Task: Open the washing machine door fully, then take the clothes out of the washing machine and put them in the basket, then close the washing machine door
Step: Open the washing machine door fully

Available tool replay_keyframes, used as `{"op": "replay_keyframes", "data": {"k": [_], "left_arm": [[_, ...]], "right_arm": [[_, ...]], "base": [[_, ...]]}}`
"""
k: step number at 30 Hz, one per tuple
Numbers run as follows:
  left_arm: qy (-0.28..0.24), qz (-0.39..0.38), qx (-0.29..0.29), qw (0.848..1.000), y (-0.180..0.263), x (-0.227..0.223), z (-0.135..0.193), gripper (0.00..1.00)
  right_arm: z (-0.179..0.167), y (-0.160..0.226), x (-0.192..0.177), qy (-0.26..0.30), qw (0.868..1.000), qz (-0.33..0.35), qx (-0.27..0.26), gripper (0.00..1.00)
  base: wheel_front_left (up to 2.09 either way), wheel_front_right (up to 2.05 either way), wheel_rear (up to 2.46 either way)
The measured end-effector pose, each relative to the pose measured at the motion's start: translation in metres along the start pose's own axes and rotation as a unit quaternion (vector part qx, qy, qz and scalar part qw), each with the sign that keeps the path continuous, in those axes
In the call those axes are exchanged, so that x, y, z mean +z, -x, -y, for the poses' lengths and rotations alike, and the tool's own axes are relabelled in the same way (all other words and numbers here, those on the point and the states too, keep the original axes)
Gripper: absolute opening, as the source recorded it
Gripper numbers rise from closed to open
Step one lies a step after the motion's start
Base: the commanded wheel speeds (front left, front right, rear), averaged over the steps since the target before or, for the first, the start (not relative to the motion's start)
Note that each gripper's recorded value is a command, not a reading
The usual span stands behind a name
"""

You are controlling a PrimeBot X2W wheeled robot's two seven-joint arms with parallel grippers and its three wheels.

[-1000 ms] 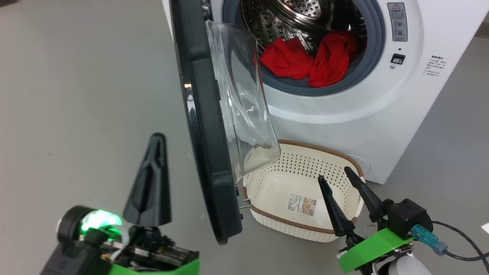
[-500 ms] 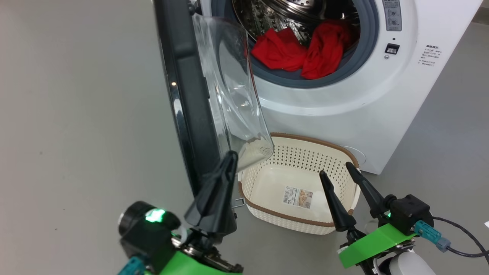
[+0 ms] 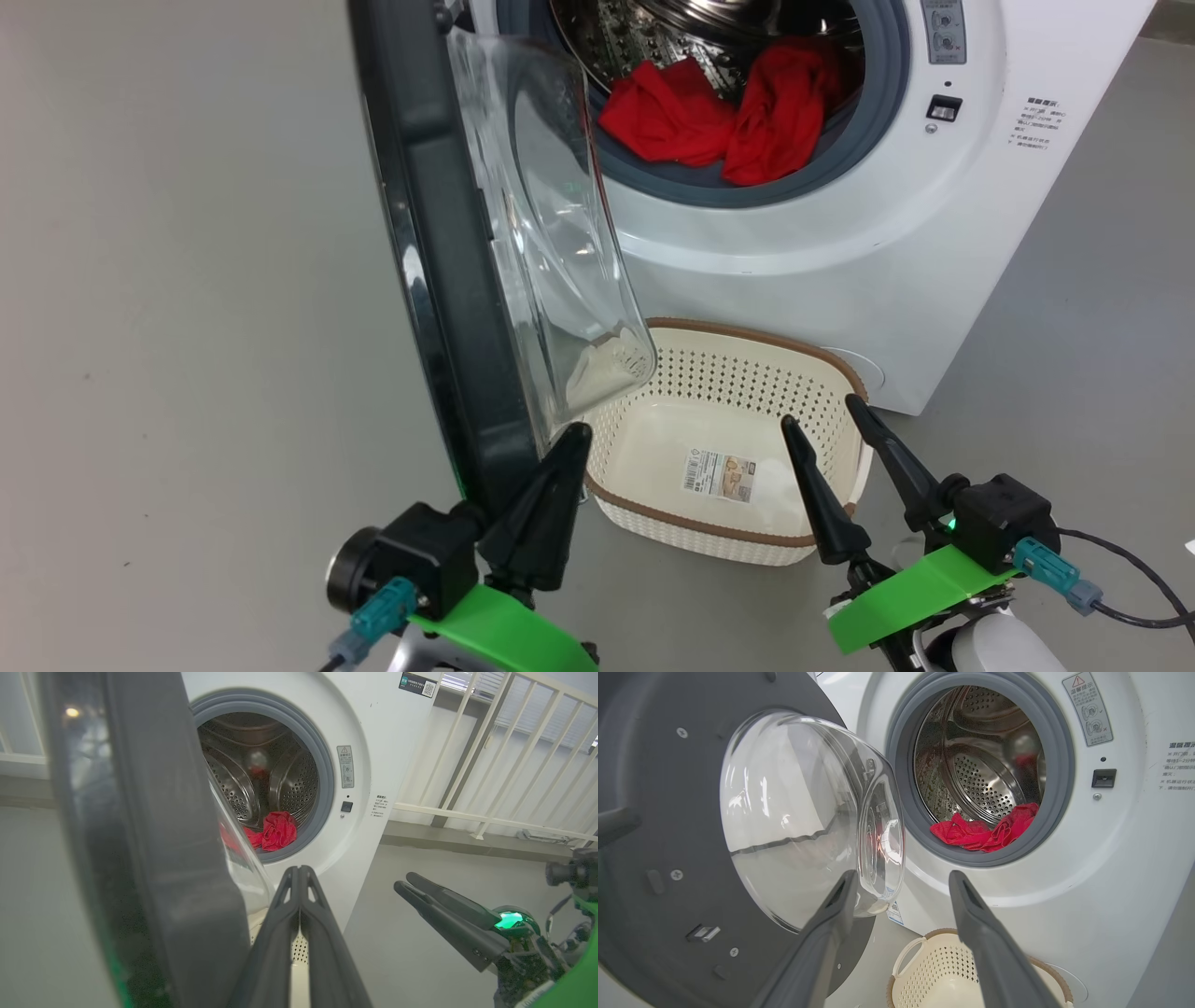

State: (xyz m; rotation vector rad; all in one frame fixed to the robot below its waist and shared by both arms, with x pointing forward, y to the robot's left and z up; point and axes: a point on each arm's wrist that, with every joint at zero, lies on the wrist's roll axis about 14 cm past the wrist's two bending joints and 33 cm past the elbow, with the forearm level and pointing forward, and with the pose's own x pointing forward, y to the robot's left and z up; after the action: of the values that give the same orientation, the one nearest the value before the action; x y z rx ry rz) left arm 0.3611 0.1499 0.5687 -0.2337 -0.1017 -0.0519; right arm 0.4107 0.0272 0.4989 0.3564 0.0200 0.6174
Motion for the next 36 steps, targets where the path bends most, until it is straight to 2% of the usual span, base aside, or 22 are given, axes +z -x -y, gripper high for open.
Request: {"op": "replay_keyframes", "data": {"k": [17,36], "left_arm": [[-0.008,0.001,0.089,0.996,0.022,0.000,-0.044,0.00],[-0.026,0.016,0.223,0.974,0.062,0.003,-0.125,0.00]], "right_arm": [[-0.018,-0.007,0.000,0.001,1.000,-0.001,0.026,1.00],[-0.041,-0.018,-0.019,-0.012,0.998,-0.024,0.065,1.00]], "base": [[0.00,0.00,0.00],[0.00,0.00,0.00]]}}
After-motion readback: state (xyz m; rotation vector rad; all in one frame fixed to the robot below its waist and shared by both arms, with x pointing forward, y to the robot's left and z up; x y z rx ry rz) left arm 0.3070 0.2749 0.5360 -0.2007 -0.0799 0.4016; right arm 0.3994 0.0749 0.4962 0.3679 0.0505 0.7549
